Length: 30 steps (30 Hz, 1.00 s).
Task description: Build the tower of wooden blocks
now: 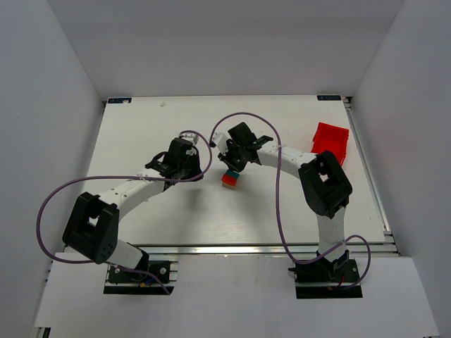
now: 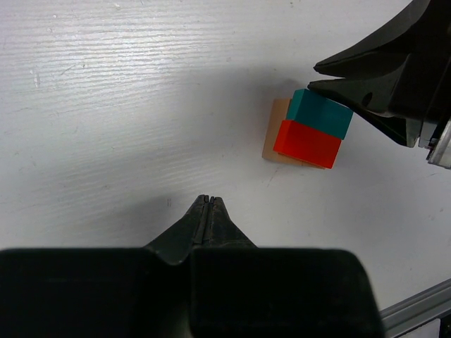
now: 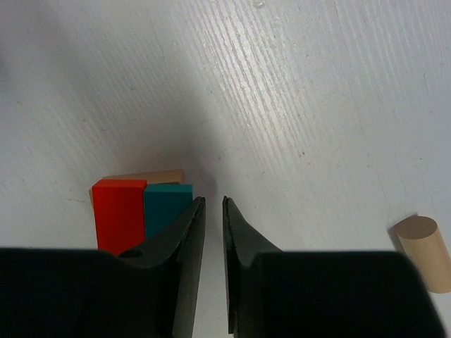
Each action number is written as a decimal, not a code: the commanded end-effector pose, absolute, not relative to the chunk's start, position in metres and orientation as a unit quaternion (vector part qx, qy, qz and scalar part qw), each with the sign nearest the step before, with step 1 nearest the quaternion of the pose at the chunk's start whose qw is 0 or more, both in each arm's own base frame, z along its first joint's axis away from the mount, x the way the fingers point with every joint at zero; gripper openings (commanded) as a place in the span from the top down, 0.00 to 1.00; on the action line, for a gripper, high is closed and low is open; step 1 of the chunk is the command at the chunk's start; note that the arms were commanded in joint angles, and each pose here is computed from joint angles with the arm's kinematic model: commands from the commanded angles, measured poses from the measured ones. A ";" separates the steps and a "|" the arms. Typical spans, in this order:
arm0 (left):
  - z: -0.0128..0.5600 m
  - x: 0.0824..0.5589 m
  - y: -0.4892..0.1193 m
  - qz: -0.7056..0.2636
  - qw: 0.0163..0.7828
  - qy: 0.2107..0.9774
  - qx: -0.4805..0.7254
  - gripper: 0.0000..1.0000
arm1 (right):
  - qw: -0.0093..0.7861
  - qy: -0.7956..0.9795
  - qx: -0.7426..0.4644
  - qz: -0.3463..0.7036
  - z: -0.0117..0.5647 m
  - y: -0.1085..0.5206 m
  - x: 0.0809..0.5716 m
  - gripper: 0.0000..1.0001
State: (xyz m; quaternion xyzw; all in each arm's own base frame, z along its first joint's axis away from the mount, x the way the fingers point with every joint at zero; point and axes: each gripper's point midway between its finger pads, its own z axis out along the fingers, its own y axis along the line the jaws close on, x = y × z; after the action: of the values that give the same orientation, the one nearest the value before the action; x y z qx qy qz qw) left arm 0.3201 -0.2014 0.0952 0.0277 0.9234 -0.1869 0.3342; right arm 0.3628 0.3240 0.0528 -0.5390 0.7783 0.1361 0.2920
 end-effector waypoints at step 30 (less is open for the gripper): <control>0.091 0.361 -0.234 -0.207 0.345 0.913 0.074 1.00 | 0.435 0.844 -0.311 0.050 0.136 0.271 0.407 0.74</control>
State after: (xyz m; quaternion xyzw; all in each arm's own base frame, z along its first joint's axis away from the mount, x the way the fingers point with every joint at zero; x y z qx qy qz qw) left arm 0.3421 -0.2179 0.0694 0.0511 0.9299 -0.1848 0.3139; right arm 0.3911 0.2951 0.0918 -0.4134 0.8292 0.0704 0.3696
